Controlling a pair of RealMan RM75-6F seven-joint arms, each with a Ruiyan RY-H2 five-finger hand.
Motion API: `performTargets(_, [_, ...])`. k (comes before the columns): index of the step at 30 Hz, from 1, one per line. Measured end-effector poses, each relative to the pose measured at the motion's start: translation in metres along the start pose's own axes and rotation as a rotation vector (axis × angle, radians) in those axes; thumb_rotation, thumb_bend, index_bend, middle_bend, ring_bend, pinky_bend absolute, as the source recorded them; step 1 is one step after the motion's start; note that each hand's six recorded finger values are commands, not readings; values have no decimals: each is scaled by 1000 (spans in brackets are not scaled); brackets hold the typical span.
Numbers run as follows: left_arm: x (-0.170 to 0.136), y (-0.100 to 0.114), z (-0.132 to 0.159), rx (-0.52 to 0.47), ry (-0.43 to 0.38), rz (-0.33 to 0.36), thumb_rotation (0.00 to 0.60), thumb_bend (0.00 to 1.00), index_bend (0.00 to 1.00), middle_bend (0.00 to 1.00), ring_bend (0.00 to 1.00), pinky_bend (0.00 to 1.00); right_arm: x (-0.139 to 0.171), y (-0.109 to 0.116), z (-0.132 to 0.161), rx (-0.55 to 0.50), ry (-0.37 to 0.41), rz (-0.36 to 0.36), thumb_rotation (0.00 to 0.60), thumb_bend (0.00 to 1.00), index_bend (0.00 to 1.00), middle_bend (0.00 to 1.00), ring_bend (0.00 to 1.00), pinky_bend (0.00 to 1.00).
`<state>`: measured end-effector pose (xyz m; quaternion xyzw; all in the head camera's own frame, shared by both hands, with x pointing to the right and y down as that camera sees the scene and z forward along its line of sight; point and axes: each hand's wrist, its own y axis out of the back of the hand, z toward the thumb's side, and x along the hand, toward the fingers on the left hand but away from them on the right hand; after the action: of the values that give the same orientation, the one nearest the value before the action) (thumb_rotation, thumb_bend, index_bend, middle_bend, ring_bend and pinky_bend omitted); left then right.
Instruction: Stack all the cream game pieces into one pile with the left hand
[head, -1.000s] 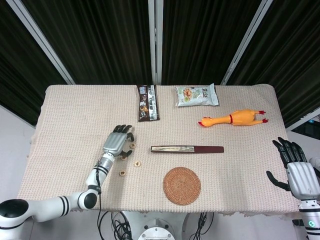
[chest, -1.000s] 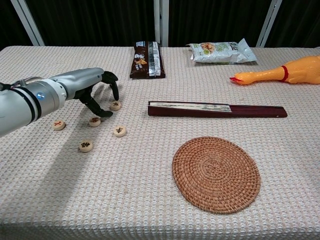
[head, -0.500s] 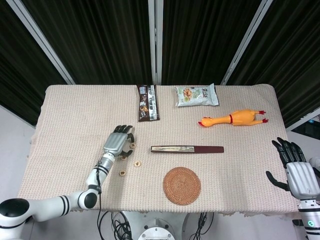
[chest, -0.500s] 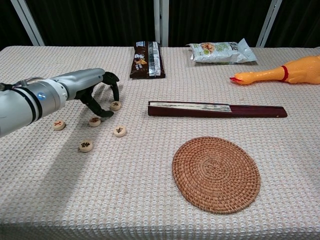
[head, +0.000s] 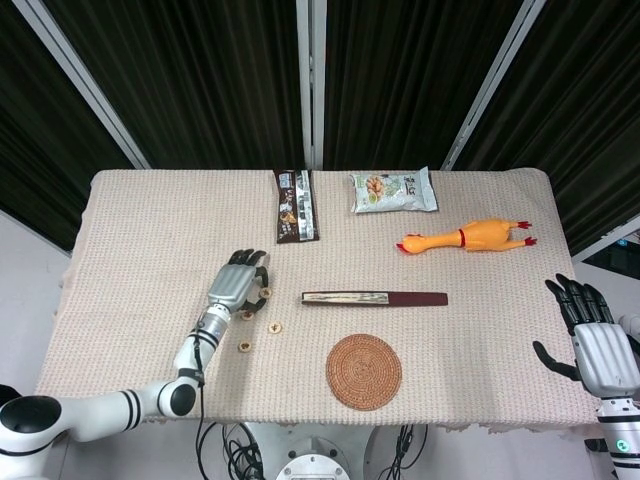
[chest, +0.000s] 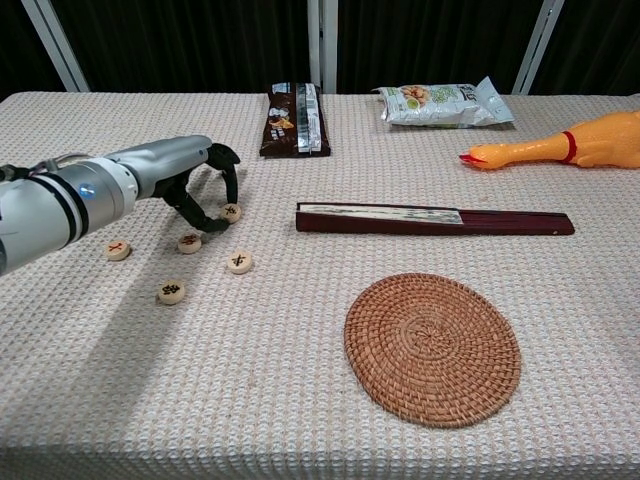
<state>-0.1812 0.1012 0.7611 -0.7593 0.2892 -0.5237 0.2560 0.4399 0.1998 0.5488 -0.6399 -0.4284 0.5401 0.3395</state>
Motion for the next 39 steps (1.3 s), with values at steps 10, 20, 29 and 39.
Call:
performTargets(10, [-6, 13, 2, 11, -3, 27, 600, 291, 533, 93, 0, 0, 0, -1, 1, 4, 3, 4, 600, 235, 0, 0, 0, 0])
performTargets(20, [-47, 40, -25, 15, 49, 77, 600, 291, 540, 100, 0, 0, -1, -4, 2, 9, 3, 15, 600, 235, 0, 0, 0, 0])
performTargets(29, [-110, 37, -78, 18, 149, 71, 600, 292, 541, 107, 0, 0, 1, -9, 7, 24, 15, 23, 600, 235, 0, 0, 0, 0])
performTargets(39, [-106, 10, -74, -42, 116, 60, 600, 291, 539, 107, 0, 0, 4, -8, 9, 22, 23, 16, 600, 236, 0, 0, 0, 0])
